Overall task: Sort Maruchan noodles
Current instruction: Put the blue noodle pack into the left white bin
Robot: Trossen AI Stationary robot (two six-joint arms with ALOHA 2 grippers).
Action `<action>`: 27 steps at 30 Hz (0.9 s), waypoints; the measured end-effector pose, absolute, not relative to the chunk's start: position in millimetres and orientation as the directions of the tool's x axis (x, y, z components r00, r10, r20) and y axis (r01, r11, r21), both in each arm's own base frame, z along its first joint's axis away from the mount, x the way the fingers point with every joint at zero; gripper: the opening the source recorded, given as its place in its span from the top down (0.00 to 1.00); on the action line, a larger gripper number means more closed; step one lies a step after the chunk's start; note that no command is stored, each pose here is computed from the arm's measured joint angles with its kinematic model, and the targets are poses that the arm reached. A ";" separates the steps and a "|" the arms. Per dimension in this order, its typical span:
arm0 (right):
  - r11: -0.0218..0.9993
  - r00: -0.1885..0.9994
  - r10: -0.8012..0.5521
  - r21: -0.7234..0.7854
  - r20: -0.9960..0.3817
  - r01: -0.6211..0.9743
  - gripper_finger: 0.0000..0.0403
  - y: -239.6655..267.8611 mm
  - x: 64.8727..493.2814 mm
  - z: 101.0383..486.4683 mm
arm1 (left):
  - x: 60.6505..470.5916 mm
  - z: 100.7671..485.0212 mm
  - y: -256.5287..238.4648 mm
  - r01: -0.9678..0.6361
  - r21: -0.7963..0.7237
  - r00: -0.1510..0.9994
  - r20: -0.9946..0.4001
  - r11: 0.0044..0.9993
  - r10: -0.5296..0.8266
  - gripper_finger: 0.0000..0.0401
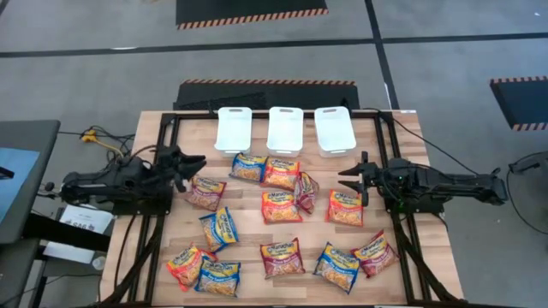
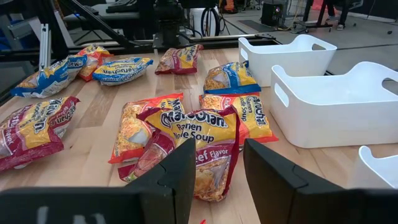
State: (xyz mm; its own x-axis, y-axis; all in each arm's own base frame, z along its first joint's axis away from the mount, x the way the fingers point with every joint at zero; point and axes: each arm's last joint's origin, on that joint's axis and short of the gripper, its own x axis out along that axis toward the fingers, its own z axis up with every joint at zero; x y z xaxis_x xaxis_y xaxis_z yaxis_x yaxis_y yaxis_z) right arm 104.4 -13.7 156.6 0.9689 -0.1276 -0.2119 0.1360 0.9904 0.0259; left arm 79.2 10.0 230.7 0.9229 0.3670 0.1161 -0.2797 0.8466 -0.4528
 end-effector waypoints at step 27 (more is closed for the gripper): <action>0.990 0.970 -0.128 0.026 -0.206 0.136 0.60 -13.7 104.6 156.9 | 148.7 295.7 -2.4 -0.092 -0.145 0.742 -0.669 0.985 -0.029 0.30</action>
